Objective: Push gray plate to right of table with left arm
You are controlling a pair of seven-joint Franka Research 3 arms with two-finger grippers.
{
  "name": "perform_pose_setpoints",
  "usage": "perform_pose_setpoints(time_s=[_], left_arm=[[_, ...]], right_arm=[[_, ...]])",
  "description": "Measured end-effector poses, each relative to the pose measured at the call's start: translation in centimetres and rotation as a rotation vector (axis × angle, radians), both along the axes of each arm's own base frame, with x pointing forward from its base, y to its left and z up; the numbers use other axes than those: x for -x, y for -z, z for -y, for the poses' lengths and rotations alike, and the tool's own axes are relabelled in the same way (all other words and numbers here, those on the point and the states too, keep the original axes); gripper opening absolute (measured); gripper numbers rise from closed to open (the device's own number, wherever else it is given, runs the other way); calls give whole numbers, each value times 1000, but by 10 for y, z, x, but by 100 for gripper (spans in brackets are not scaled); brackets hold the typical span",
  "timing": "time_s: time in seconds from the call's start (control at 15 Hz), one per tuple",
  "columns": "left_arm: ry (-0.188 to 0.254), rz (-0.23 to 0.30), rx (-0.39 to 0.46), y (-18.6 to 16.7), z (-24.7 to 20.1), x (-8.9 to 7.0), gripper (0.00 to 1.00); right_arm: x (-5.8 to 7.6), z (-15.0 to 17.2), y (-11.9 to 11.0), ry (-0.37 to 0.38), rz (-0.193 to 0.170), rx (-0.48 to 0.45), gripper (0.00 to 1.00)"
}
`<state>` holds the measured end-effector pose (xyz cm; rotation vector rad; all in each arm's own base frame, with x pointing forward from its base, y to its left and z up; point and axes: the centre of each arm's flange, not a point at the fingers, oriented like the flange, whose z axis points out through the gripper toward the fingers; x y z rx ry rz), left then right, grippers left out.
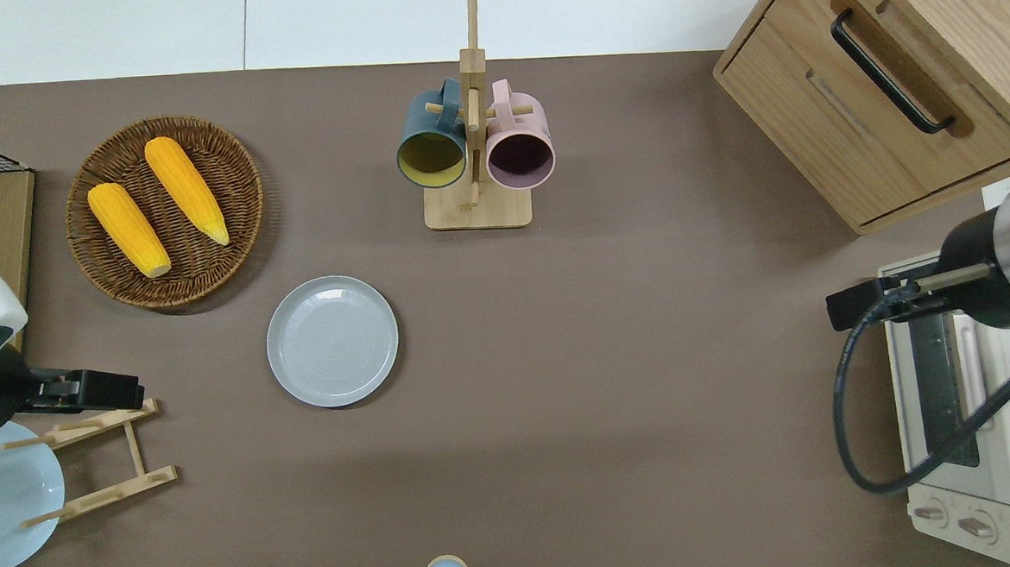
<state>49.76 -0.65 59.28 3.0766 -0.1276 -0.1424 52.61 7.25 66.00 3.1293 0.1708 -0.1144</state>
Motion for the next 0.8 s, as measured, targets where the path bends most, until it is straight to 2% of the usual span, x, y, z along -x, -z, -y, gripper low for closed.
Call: perform_pose_setpoints(time_s=[0.27,0.8], left_arm=[[-20,-25,-2,3,-1,2,100],[-13,-39,-3,6,3,2,100]], right_arm=[[0,0,0,0,0,0,99],[0,0,0,0,0,0,99]])
